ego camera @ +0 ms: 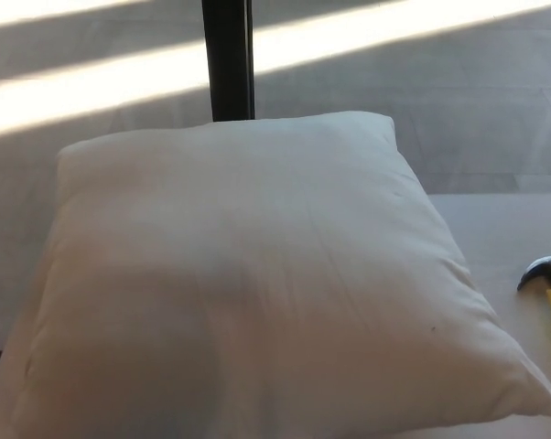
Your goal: A hammer is kept on the right hand side and a pillow is kept on the left hand side on the desk infront of the robot and the robot uses its right hand to pick up the hammer and makes a downward swinging motion to hit the pillow
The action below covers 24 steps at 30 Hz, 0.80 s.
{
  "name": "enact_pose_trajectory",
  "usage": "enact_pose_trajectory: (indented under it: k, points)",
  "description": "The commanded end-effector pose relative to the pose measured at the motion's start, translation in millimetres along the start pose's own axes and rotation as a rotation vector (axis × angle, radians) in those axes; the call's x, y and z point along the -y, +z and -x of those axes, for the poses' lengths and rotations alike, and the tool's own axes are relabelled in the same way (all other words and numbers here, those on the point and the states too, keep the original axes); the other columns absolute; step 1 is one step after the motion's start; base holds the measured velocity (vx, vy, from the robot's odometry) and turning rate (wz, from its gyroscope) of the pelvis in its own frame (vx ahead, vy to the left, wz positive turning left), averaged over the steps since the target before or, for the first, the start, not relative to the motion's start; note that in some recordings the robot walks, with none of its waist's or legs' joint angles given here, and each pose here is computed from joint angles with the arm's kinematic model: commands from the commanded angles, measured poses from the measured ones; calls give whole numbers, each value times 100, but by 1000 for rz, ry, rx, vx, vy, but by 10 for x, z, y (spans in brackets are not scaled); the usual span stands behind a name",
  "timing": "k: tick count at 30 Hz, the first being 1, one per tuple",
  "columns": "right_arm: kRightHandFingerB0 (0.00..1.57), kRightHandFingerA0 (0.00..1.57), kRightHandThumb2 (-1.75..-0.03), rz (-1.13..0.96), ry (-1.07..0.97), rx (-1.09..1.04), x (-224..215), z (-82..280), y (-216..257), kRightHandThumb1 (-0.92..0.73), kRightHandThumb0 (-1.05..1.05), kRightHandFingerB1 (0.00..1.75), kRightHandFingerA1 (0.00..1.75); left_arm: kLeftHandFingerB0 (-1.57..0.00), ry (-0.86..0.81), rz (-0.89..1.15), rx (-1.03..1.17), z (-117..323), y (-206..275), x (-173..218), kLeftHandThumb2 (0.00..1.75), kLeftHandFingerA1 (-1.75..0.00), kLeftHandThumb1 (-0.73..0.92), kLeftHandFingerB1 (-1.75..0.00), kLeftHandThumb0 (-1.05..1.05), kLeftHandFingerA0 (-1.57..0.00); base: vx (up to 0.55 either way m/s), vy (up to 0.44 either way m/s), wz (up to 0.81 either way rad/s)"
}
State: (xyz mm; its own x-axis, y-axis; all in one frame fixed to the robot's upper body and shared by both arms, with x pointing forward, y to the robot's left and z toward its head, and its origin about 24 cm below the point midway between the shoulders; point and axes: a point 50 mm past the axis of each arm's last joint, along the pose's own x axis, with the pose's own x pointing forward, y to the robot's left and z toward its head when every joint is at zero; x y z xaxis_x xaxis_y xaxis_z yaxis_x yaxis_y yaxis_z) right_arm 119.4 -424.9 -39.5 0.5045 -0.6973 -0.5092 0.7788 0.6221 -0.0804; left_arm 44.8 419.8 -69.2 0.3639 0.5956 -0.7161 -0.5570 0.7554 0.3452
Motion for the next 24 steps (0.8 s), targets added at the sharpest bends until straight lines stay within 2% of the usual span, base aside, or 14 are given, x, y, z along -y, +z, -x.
enact_pose_trajectory:
  k: [1,2,3,4,5,6,8,9,11,12,13,14,16,24]
  points:
    - [28,28,-52,311,143,91,-10,53,40,-39,-41,30,39,-55,97,-12,-28,6,-8,-85,65,-61,84,-51,-65,-54,0,0,0]
    - [27,28,-53,361,163,87,-18,56,32,-37,-45,31,41,-47,87,15,-21,7,-10,-81,65,-59,85,-49,-61,-52,0,0,0]
    - [34,43,-52,430,143,82,-40,49,16,-40,-40,32,44,-53,93,35,-21,2,-3,-71,64,-60,83,-52,-61,-54,0,0,0]
    - [35,56,-67,452,126,80,-53,43,7,-34,-43,42,56,-55,96,45,-25,0,-9,-65,64,-60,82,-53,-59,-57,0,0,0]
    - [35,56,-67,459,117,79,-46,45,-2,-34,-43,42,56,-55,96,47,-28,0,-15,-62,64,-60,82,-53,-59,-57,0,0,0]
    - [55,88,-57,495,103,71,-54,41,-15,-54,-34,38,62,-62,107,14,-33,-4,-17,-53,61,-63,70,-53,-53,-63,0,0,0]
    - [55,88,-57,512,97,69,-65,37,-18,-54,-34,38,62,-62,113,0,-34,-5,-15,-49,61,-63,70,-53,-53,-63,0,0,0]
    - [57,88,-57,563,117,100,-101,40,-6,-56,-34,39,63,-68,132,22,-5,-8,19,-47,58,-67,59,-60,-48,-49,0,0,0]
    - [60,92,-57,569,112,109,-110,41,-9,-55,-34,40,67,-67,150,16,6,-7,23,-47,57,-72,56,-58,-47,-57,0,0,0]
    - [53,86,-82,582,109,112,-115,41,-8,-46,-48,54,76,-65,156,8,11,-6,28,-49,57,-74,53,-58,-46,-58,0,0,0]
    - [51,82,-82,592,109,116,-119,44,-16,-44,-44,55,76,-73,153,12,22,-7,46,-50,55,-74,52,-60,-39,-67,0,0,0]
    - [57,90,-57,599,109,116,-123,46,-32,-54,-37,39,73,-71,142,24,40,-6,66,-53,55,-72,51,-57,-39,-66,0,0,0]
    - [58,89,-57,601,105,112,-123,43,-37,-55,-38,39,79,-67,145,45,37,-7,65,-52,55,-73,50,-56,-38,-60,0,0,0]
    - [51,78,-57,606,125,85,-109,31,-18,-57,-43,38,63,-65,156,-44,-3,-5,28,-59,57,-66,59,-56,-48,-50,0,0,0]
